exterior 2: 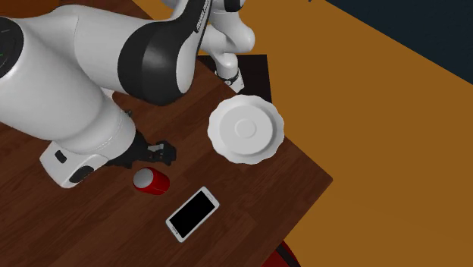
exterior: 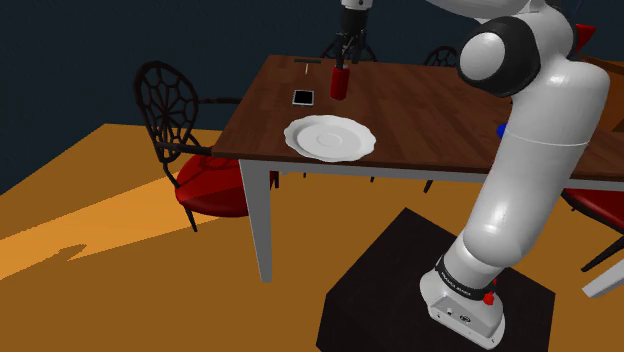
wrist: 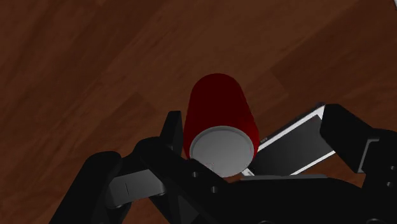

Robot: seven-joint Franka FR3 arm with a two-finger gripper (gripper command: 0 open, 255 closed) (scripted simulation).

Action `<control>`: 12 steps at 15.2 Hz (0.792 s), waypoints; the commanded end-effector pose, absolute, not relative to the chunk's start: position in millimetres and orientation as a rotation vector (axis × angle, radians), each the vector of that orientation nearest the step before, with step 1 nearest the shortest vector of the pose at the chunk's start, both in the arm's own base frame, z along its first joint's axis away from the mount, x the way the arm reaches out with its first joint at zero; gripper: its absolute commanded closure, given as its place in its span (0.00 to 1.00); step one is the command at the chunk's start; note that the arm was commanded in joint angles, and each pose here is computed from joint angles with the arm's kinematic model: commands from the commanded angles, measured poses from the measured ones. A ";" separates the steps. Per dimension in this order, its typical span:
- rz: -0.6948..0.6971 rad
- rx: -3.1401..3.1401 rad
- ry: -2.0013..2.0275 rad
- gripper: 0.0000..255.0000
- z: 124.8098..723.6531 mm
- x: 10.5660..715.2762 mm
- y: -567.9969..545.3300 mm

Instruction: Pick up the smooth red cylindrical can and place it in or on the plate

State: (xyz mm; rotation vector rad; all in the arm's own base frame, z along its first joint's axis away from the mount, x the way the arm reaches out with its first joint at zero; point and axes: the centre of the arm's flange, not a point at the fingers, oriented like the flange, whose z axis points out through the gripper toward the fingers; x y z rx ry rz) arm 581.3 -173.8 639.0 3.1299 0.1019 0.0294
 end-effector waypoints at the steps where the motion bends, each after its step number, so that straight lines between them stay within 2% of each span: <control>1: 0.006 3.141 0.100 0.00 634.9 602.2 -192.4; 12: 0.006 3.141 0.100 0.00 594.9 602.4 -192.3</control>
